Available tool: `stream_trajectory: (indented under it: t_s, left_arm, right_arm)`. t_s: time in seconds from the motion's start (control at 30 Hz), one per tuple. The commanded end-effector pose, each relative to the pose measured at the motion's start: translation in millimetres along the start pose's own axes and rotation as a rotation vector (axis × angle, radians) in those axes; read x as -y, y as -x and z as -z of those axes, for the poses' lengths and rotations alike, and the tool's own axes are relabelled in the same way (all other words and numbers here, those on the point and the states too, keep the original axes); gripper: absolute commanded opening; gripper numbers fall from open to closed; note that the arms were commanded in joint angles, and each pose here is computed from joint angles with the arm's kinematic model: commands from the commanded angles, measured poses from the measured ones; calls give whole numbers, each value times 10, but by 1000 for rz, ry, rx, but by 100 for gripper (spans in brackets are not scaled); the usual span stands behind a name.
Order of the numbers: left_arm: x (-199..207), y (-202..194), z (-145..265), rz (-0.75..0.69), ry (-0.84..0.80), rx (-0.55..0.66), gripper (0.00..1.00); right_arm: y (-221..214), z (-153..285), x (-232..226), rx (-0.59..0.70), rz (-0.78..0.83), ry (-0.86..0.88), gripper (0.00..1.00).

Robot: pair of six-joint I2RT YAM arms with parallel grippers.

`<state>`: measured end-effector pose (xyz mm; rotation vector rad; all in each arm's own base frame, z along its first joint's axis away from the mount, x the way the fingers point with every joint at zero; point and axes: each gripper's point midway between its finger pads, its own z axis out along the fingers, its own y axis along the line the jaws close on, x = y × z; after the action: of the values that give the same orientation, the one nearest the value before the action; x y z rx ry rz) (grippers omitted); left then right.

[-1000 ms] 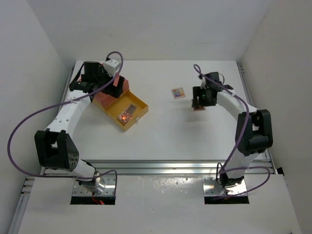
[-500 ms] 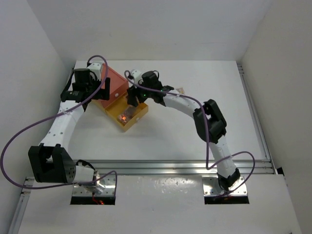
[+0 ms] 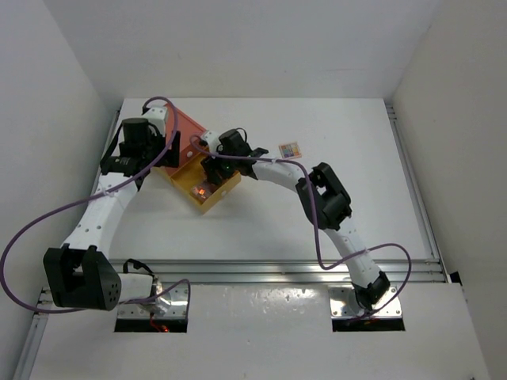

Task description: Organize the makeup

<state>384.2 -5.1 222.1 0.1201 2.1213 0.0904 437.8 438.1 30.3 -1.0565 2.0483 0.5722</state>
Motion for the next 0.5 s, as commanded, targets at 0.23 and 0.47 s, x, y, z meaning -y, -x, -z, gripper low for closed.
stream_trajectory:
  t_s: [0.23, 0.47]
  left_arm:
    - [-7, 127, 64, 7, 11, 62, 100]
    - [21, 149, 48, -3, -7, 64, 100]
  right_arm:
    - [784, 325, -123, 161, 101, -13, 88]
    - [1468, 772, -102, 351, 47, -42, 91]
